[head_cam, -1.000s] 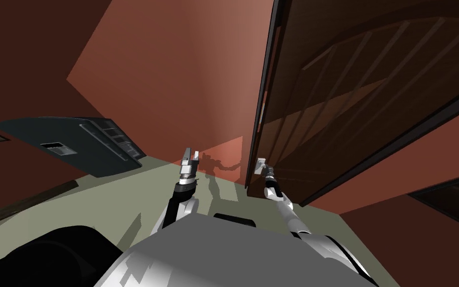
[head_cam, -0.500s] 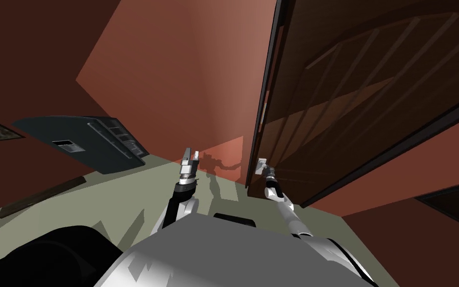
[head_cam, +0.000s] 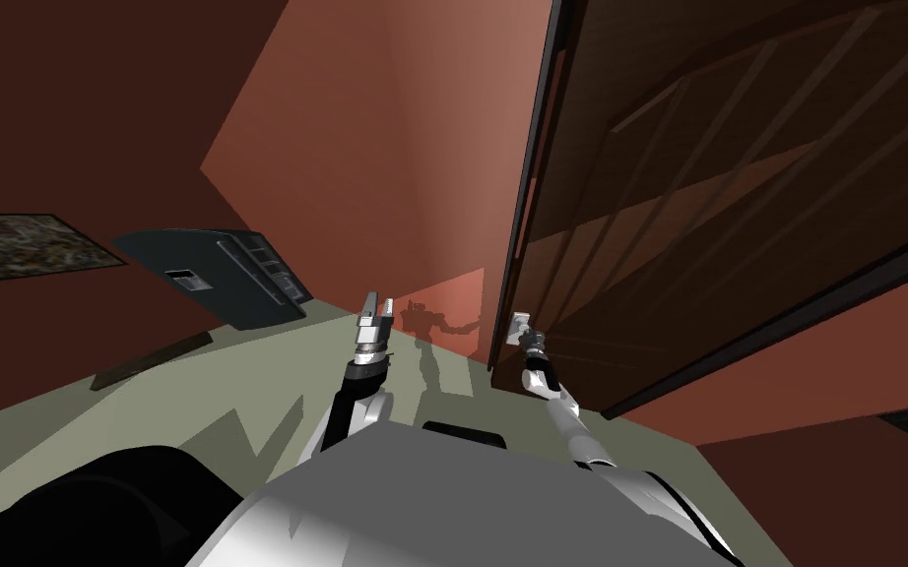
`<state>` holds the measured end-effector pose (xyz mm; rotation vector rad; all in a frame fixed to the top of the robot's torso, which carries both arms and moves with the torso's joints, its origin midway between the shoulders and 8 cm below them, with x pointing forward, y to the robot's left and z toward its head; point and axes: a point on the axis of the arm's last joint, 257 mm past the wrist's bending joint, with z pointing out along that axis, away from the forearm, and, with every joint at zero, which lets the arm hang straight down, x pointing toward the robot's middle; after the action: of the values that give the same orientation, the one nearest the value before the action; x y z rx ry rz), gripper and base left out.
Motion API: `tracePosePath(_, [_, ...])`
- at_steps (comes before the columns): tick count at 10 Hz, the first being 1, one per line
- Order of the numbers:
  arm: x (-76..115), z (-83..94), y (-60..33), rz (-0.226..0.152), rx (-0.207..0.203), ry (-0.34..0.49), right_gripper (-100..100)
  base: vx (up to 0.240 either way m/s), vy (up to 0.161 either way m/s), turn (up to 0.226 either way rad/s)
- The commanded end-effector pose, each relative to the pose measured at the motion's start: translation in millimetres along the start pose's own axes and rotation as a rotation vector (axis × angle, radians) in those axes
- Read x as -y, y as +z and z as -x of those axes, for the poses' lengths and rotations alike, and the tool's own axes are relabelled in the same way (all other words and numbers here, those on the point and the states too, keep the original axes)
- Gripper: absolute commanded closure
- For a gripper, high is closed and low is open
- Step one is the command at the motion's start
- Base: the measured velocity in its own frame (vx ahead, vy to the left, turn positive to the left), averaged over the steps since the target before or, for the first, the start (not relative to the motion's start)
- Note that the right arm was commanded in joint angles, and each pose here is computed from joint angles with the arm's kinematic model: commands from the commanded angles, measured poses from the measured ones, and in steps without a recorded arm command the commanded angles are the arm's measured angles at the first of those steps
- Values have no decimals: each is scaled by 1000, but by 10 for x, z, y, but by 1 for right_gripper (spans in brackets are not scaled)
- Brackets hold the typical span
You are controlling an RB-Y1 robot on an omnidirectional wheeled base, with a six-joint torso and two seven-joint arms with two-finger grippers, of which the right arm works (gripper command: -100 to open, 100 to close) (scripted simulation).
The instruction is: Pull the door open
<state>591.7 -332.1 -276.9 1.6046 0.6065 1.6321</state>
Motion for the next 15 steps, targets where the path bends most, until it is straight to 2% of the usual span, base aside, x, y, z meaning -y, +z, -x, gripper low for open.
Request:
tracePosePath(1, [-12,-238,96,11,-42,19,100,-21,-21,-11])
tracePosePath(4, [-27,-148,96,21,-4,159,100,-57,-37,131])
tracePosePath(5, [2,73,21,6,41,167,-100,-65,-71,46])
tracePosePath(9, [52,49,13,7,55,295,-100,-82,-39,17])
tracePosePath(10, [52,49,13,7,55,295,-100,-61,-38,7])
tracePosePath(14, [123,14,0,8,74,468,-100,-79,-33,79])
tracePosePath(15, [124,15,-1,8,74,468,-100,-68,-29,25])
